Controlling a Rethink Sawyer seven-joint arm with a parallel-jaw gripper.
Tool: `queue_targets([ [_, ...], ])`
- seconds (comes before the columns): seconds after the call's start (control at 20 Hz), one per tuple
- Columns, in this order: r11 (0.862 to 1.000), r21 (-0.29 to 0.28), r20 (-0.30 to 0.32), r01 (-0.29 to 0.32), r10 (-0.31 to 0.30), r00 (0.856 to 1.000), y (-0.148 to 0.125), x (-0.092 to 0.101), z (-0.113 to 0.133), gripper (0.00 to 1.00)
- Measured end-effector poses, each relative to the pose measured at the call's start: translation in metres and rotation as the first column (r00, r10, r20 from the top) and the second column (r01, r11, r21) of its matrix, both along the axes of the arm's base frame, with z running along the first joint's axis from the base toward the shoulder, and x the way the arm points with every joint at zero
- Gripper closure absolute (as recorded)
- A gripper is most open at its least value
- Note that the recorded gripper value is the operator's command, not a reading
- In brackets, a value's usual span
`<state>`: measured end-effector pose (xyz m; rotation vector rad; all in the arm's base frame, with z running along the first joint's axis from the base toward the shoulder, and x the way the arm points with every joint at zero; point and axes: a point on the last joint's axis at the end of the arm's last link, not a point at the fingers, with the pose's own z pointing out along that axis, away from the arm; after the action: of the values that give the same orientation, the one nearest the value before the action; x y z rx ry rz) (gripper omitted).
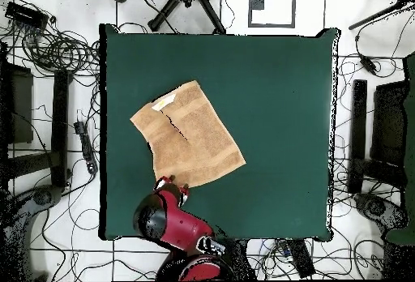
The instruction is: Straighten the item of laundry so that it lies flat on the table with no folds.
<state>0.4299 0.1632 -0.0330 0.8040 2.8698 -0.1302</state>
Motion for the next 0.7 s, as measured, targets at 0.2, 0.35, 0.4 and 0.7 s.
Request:
queue_targets([
  [0.2, 1.0, 0.027, -0.034, -0.015, 0.016, 0.999, 0.013, -0.015, 0.006, 0.0],
  [0.35, 0.999, 0.035, -0.055, -0.023, 0.025, 0.998, 0.018, -0.024, 0.011, 0.0],
  [0.4, 0.999, 0.036, -0.061, -0.024, 0.026, 0.998, 0.018, -0.026, 0.012, 0.0],
  [0.7, 0.999, 0.037, -0.072, -0.023, 0.026, 0.997, 0.023, -0.028, 0.01, 0.0],
])
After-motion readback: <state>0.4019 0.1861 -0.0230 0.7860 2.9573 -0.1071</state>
